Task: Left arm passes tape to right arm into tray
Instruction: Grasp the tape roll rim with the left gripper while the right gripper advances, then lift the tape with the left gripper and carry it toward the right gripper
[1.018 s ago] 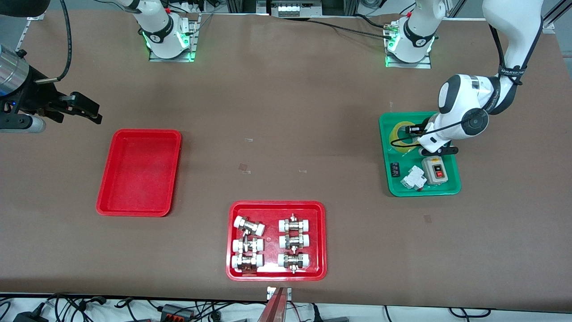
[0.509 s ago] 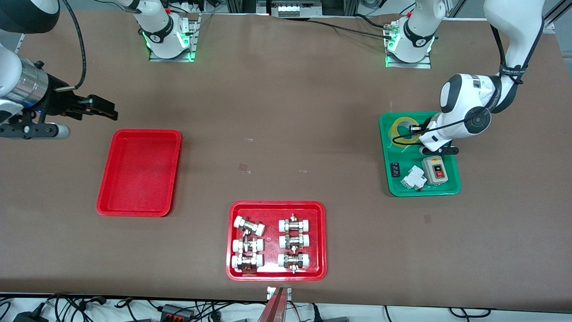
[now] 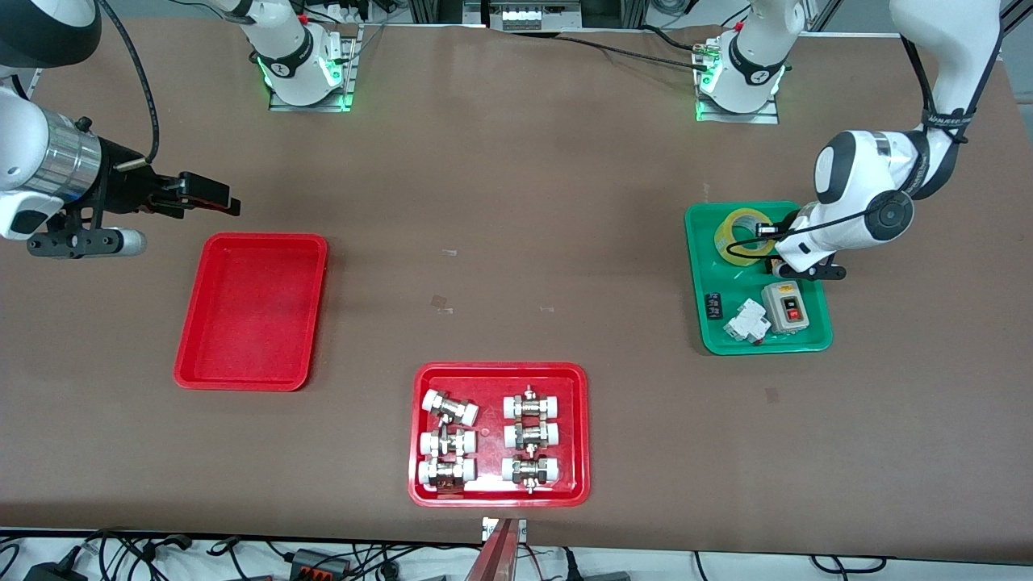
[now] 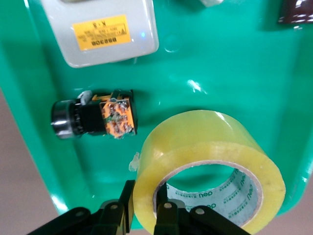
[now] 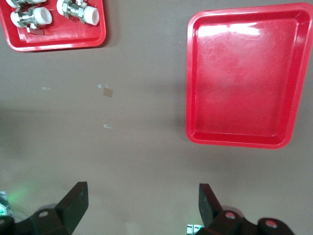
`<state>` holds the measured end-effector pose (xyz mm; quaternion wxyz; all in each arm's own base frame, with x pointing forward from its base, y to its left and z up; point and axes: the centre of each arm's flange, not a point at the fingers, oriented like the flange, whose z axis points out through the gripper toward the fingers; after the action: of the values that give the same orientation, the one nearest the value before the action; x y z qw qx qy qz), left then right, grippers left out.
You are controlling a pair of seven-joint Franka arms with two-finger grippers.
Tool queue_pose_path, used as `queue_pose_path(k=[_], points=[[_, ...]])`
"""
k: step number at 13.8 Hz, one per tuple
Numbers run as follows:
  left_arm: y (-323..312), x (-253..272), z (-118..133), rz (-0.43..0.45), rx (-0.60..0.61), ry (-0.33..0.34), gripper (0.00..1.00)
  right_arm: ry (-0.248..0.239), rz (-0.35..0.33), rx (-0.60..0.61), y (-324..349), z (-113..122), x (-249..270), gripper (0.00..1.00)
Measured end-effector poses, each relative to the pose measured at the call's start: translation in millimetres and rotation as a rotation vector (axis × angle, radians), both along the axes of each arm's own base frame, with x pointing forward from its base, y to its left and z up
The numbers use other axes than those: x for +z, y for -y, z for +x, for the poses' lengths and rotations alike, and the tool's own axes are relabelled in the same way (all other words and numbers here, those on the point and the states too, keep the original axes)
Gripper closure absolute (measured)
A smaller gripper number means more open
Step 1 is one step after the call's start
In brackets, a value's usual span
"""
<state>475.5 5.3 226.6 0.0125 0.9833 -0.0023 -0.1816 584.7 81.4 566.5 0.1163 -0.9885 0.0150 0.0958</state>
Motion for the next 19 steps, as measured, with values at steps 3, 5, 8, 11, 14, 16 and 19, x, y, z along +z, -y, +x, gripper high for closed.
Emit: queue_pose_path(k=[3,5,8,11,14,16,19], points=[[9,49,27,0.007,-0.026,-0.034,0.78,-0.01,0.019,-0.002,-2,2,-5,0.0],[39,82,45,0.0,-0.075,-0.04,0.78,-0.015,0.033,-0.004,-4,3,-6,0.0],[112,101,46,-0.014,-0.09,-0.019,0.78,-0.027,0.058,-0.009,-6,5,-11,0.0],[205,112,40,0.006,-0.061,0.003,0.78,-0.056,0.126,-0.025,-6,10,-23,0.0],[287,131,43,-0.01,-0.037,0.05,0.78,-0.08,0.171,0.005,-5,15,-43,0.0],[329,160,50,-0.054,-0.048,0.109,0.78,-0.094,0.226,0.023,-6,20,-55,0.0],[380,219,61,-0.171,-0.036,0.191,0.78,-0.108,0.322,0.052,4,25,-79,0.0]])
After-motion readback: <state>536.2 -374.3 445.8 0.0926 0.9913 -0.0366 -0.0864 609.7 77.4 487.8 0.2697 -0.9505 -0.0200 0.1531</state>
